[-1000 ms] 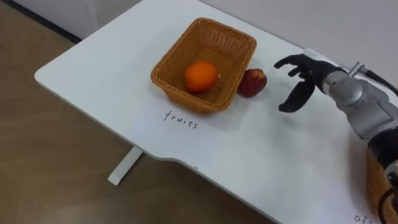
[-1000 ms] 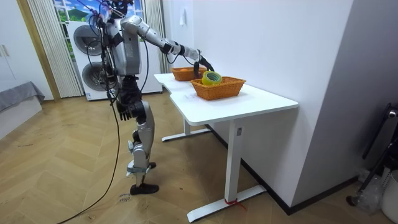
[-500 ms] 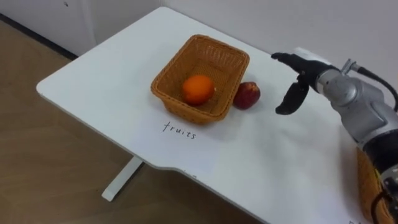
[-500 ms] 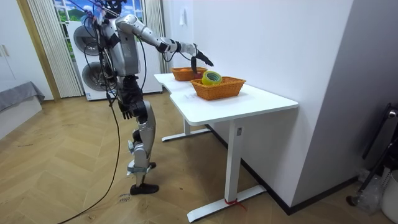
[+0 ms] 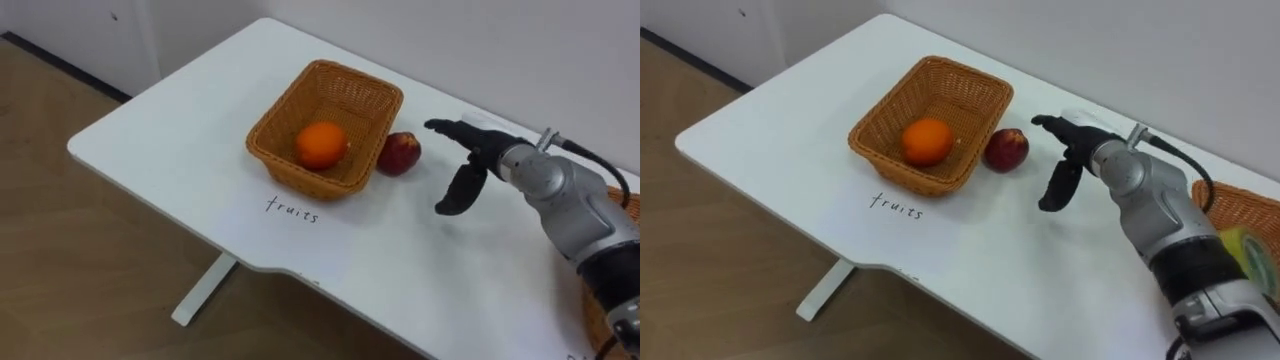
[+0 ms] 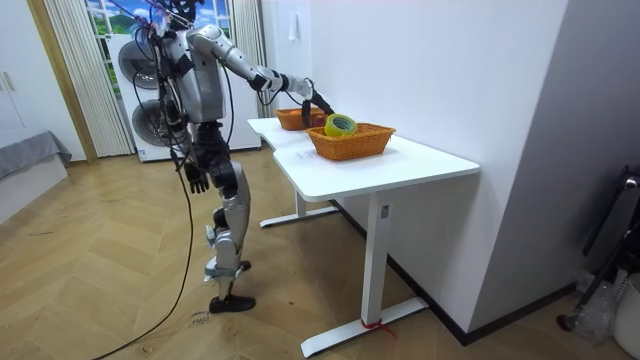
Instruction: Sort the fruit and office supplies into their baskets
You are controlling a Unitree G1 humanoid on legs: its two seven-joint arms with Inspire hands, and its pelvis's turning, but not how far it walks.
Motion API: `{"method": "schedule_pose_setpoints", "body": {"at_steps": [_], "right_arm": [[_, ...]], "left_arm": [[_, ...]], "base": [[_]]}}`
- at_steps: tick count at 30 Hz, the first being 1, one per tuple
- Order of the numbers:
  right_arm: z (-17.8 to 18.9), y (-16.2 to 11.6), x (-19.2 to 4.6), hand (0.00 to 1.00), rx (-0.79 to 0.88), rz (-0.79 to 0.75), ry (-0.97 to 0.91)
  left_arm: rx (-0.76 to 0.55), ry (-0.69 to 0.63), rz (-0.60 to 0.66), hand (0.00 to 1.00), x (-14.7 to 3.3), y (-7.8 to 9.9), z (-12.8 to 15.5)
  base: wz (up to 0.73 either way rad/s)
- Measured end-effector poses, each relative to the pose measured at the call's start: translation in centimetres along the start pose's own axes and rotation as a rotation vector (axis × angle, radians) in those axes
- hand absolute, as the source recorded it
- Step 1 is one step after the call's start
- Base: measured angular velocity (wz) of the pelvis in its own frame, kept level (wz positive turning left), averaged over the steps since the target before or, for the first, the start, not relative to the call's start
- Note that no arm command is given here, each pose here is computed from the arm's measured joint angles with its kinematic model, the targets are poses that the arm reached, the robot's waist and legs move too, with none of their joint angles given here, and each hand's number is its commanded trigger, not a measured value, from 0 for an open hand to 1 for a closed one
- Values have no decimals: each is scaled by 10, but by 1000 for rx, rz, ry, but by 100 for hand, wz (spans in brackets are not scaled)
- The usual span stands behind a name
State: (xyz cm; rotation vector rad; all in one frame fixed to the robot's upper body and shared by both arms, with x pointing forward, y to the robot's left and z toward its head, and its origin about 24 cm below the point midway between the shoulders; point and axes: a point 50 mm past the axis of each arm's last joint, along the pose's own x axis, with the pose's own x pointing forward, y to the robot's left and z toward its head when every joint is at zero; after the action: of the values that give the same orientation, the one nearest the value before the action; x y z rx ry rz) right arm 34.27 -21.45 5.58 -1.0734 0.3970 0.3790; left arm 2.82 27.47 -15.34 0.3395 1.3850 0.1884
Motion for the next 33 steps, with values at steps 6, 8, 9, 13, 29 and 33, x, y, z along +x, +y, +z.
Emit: {"method": "schedule_pose_setpoints", "body": {"at_steps": [6,8,9,13,29,33], "right_arm": [[-7,5,2,0,65,27,14],[-10,7,3,0,77,34,28],[-13,8,3,0,86,30,35],[-22,11,4,0,113,12,61],[-34,-8,9,0,145,-179,115],[-35,-11,9,0,165,-206,117]], "left_arm": [[0,7,-18,0,0,-1,-3],[1,5,-19,0,0,-1,-3],[2,4,-19,0,0,-1,-3],[1,1,-16,0,-1,-1,-3],[1,-69,20,0,0,4,15],[15,-87,27,0,0,3,22]], "base": [[8],[12],[14],[6],[2],[-1]]}}
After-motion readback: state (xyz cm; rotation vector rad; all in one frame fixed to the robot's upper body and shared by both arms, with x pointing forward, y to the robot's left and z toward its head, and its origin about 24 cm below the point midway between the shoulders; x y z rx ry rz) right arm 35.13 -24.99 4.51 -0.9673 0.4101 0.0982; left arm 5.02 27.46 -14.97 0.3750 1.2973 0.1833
